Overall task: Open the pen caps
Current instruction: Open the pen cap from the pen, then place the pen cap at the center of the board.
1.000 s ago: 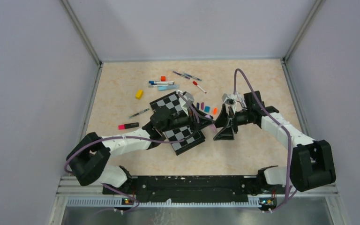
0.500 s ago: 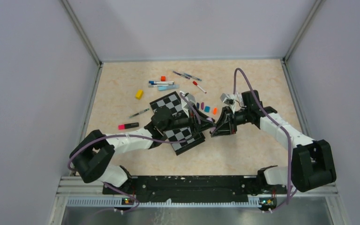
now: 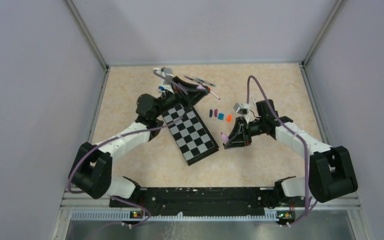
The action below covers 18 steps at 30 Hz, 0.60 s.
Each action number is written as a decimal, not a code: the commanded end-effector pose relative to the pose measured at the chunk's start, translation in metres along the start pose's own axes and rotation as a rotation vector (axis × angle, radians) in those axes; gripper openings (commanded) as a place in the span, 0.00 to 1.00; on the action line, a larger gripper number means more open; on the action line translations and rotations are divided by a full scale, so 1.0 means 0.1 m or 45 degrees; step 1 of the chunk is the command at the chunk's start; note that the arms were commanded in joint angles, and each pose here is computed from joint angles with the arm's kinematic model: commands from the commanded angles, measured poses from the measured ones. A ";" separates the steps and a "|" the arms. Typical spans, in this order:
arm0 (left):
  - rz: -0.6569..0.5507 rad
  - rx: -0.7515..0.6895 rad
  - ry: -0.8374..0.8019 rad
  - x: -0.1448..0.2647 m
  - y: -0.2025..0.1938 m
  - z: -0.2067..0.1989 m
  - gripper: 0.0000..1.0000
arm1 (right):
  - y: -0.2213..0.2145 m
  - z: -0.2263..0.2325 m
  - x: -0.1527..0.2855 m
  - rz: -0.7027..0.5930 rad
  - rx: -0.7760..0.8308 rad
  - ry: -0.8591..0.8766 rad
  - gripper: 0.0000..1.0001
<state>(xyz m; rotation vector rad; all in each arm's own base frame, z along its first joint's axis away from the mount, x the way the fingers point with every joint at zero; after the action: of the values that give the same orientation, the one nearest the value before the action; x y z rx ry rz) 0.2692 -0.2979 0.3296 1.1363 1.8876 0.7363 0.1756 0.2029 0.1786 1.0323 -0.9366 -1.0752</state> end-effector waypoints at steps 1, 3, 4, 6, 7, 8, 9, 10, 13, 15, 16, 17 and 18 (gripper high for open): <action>-0.285 -0.216 -0.152 -0.04 0.80 -0.51 0.00 | -0.03 -0.01 -0.01 0.003 -0.004 0.019 0.00; -0.291 -0.201 -0.147 -0.04 0.83 -0.53 0.00 | -0.07 -0.09 0.01 0.077 0.017 -0.032 0.00; -0.288 -0.178 -0.133 -0.03 0.81 -0.52 0.00 | -0.09 -0.16 0.04 0.125 0.027 -0.072 0.00; -0.267 -0.110 -0.074 0.02 0.74 -0.46 0.00 | -0.11 -0.32 0.17 0.190 0.023 -0.186 0.00; -0.258 -0.072 -0.030 0.05 0.69 -0.42 0.00 | -0.10 -0.40 0.27 0.207 0.023 -0.256 0.00; -0.240 -0.020 0.030 0.10 0.60 -0.34 0.00 | -0.09 -0.48 0.38 0.216 0.016 -0.334 0.00; -0.216 0.030 0.081 0.14 0.52 -0.28 0.00 | -0.08 -0.56 0.51 0.221 0.028 -0.419 0.00; -0.187 0.084 0.134 0.18 0.43 -0.22 0.00 | -0.07 -0.63 0.66 0.228 0.021 -0.519 0.00; -0.083 0.230 0.265 0.26 0.10 -0.05 0.00 | -0.11 -0.85 1.25 0.263 0.013 -0.913 0.00; -0.015 0.287 0.338 0.24 -0.14 0.04 0.00 | -0.12 -0.91 1.59 0.257 -0.023 -1.127 0.00; 0.021 0.304 0.384 0.21 -0.26 0.09 0.00 | -0.13 -0.93 1.74 0.247 -0.050 -1.213 0.00; 0.057 0.308 0.435 0.16 -0.37 0.14 0.00 | -0.14 -0.94 1.87 0.235 -0.076 -1.282 0.00; 0.112 0.314 0.483 0.09 -0.52 0.16 0.00 | -0.15 -0.95 1.99 0.227 -0.099 -1.345 0.00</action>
<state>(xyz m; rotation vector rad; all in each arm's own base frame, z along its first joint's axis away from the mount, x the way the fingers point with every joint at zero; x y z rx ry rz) 0.2612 -0.2823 0.3221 1.1624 2.1831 0.7059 0.2810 0.0742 0.1508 0.4362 -1.5604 -1.3721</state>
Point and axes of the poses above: each gripper's point midway between its finger pads, its own x axis back along the fingers, its own z axis along the line the jaws close on, y = z × x, the point moved 3 cm from there along x, back along the fingers, and after that the axes turned 14 degrees about x, right-handed, at the moved point
